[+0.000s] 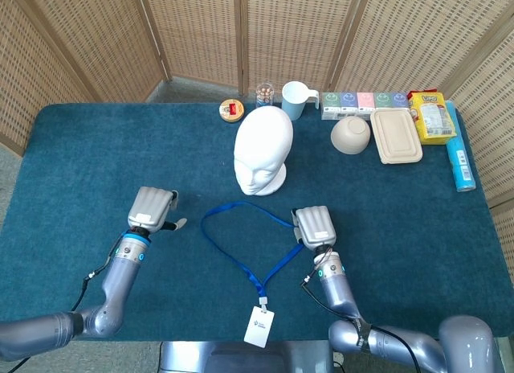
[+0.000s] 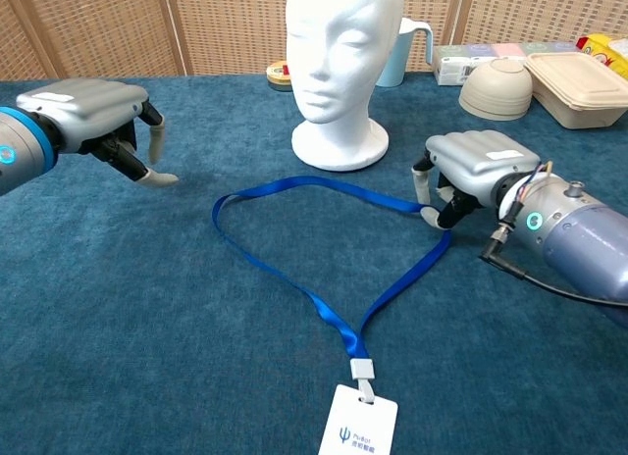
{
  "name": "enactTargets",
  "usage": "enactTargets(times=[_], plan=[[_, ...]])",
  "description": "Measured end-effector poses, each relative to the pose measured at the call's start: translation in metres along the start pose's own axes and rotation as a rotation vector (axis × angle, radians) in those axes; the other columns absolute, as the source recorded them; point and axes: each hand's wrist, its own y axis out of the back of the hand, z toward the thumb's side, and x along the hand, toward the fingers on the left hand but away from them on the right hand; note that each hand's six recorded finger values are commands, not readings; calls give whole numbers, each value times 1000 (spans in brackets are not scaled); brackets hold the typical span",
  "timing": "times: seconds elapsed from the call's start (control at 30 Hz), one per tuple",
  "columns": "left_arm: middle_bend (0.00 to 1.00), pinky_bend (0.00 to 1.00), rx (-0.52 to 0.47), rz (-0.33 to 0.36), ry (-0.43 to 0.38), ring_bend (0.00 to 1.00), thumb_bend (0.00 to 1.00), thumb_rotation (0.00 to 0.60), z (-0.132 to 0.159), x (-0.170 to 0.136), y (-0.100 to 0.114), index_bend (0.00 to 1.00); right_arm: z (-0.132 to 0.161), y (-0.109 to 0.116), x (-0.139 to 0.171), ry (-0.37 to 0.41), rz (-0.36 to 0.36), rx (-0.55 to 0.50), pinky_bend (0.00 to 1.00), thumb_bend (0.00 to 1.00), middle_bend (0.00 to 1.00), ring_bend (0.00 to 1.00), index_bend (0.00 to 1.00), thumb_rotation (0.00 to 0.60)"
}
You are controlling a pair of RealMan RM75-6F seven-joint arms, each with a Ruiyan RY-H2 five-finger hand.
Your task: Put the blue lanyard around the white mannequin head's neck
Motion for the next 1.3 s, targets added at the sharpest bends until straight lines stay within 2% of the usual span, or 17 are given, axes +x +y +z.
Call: enactTargets(times=[0.33,0.63,1.13,1.3], plan=[[1000,1000,-29,-57,3,1000,229,406,23,12,-15,557,-3,-1,1,-2,8,-4,1000,472,932,1000,592,581],[1000,1000,-33,-58,2,1000,236,410,41,21,-17,558,-4,0,1,-3,7,-6,1000,472,933,1000,592,584],[1000,1000,-49,-99,31,1000,250,413,49,33,-27,582,-8,0,1,-10,10,-8,1000,472,932,1000,593,585],[1000,1000,-56,-102,33,1000,250,417,52,36,-28,617,-9,1,2,-13,10,-10,1000,471,933,1000,594,586]])
